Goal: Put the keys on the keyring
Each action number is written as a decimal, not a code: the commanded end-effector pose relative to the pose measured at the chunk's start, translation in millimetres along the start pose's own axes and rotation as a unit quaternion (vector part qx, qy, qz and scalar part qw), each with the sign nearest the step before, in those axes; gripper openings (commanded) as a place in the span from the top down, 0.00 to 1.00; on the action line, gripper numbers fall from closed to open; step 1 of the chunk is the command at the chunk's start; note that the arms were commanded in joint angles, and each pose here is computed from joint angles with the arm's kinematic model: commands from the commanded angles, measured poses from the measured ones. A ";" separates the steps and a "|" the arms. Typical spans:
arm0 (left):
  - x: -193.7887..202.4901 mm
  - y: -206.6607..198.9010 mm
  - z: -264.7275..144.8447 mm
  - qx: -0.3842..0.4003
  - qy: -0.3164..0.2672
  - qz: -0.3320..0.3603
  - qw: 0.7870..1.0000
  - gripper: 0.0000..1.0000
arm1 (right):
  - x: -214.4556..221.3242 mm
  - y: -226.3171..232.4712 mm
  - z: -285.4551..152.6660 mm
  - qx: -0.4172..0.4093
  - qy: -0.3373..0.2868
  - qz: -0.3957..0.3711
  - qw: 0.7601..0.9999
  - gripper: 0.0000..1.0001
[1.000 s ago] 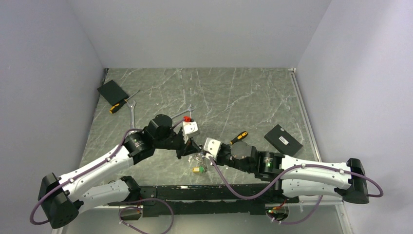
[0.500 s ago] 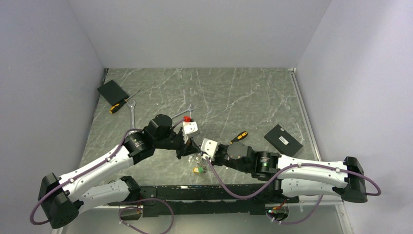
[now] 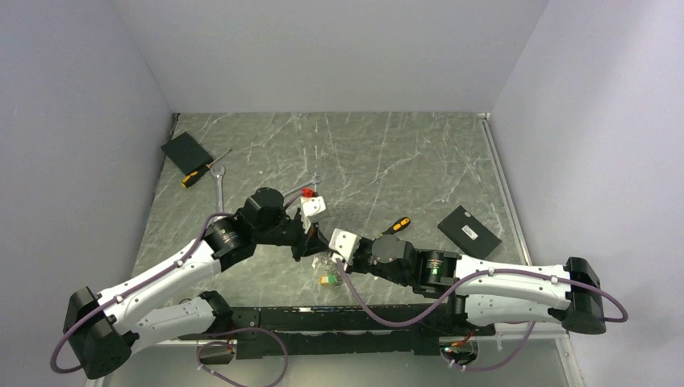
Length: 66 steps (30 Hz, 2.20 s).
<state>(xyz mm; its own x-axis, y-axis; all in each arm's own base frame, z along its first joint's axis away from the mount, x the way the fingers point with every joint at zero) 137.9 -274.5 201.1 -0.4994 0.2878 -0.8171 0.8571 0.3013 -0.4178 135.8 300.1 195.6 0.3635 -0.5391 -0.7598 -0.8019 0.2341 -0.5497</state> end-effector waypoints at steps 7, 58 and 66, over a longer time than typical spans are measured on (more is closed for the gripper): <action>-39.7 -4.2 -6.7 0.015 -0.081 -0.026 0.996 1.00 | -9.5 -7.8 3.9 0.013 -0.005 -0.003 1.000 1.00; -36.4 1.4 5.0 -0.001 -0.025 -0.195 0.981 1.00 | -22.4 -31.7 -9.5 0.066 -0.011 -0.036 0.997 1.00; -38.2 2.4 6.7 -0.003 -0.022 -0.204 0.979 1.00 | -21.2 -26.0 -7.2 0.054 -0.010 -0.041 0.998 1.00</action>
<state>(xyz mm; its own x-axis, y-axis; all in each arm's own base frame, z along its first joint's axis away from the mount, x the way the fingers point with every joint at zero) 151.0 -283.9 200.4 -0.8179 0.1478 -0.5560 0.5602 0.4246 -0.7112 145.8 291.5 205.2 0.4123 -0.5840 -0.6992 -0.7272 0.2514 -0.6387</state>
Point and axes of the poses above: each gripper's point midway between its finger pads, its own z axis out along the fingers, its own y axis along the line the jaws close on, x = y × z, the point moved 1 cm from there along -z, back along the fingers, and after that the axes turned 12 degrees about -z, right-handed, at the moved point
